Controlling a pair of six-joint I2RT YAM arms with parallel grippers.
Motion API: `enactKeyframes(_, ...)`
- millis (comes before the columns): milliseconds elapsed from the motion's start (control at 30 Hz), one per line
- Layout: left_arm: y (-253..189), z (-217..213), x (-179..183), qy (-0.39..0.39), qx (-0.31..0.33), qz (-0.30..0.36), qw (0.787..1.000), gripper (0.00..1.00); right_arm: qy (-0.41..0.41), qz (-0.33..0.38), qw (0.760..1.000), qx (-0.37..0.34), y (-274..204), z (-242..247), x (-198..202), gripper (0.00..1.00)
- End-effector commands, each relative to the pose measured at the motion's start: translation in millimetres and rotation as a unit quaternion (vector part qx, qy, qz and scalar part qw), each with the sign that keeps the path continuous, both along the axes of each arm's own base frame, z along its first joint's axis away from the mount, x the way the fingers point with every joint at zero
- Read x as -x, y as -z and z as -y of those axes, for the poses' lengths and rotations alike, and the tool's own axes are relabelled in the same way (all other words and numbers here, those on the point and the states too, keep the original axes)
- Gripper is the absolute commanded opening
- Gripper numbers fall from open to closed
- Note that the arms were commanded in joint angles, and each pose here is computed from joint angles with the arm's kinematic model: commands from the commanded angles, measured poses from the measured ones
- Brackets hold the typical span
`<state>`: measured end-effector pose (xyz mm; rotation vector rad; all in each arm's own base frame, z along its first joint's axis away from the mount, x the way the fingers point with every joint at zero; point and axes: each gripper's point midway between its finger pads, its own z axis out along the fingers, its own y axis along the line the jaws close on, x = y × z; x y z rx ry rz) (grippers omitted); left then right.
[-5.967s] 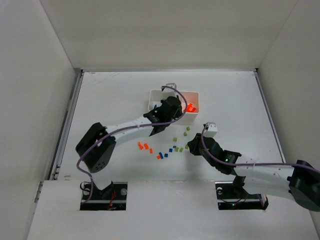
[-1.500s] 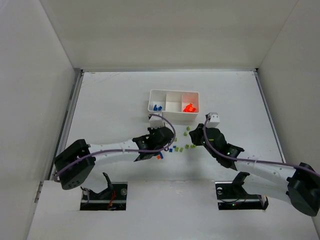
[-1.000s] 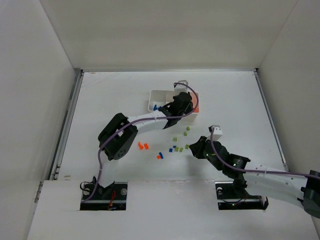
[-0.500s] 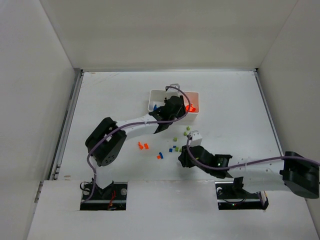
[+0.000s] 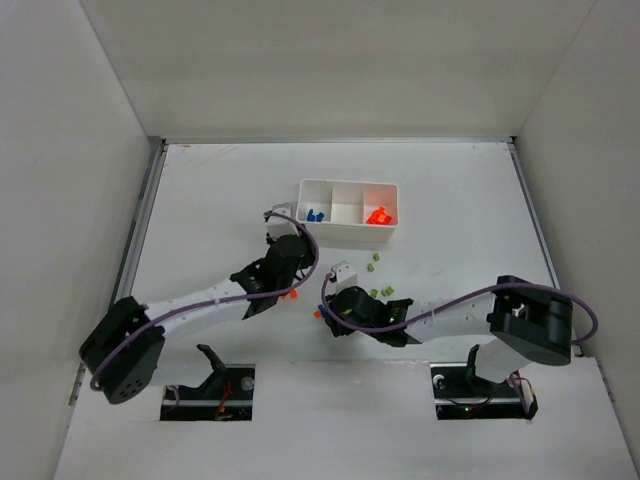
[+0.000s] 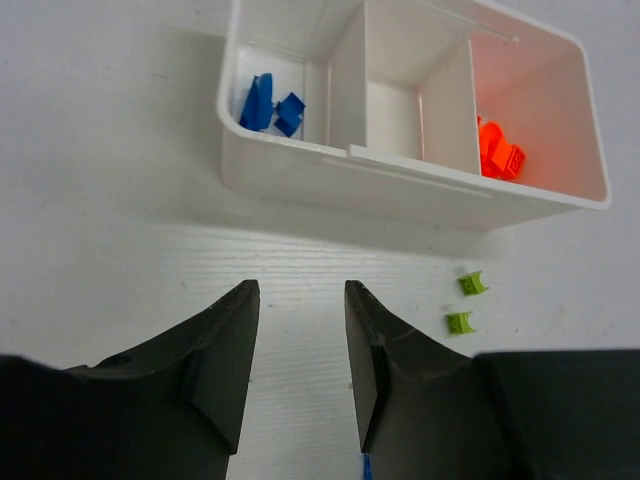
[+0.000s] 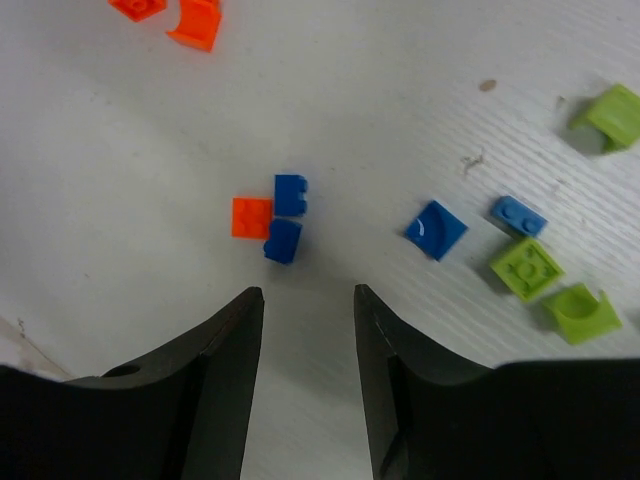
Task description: Sort the legos into containers by color
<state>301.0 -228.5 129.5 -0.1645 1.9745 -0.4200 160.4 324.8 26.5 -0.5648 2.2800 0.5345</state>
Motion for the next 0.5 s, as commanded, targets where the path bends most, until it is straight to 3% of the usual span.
enactKeyframes(0, -19.8, -26.9, 0.6, -0.043, 0.033, 0.030, 0.998, 0.37, -0.021, 0.014, 1.000, -0.009, -8.7, -24.1, -4.0, 0.47)
enactKeyframes(200, -15.7, -61.2, 15.3, -0.069, 0.040, 0.025, 0.997, 0.39, -0.007, 0.018, 1.000, 0.020, 5.2, -25.6, -12.9, 0.40)
enactKeyframes(367, -5.0, -81.1, 25.8, -0.081, 0.037, 0.011, 0.996, 0.39, 0.013, 0.039, 0.998, 0.043, 2.6, -21.3, -24.1, 0.26)
enactKeyframes(467, 4.6, -90.4, 33.6, -0.089, 0.037, 0.001, 0.995, 0.39, 0.013, 0.047, 0.997, 0.054, -3.7, -18.1, -26.5, 0.22)
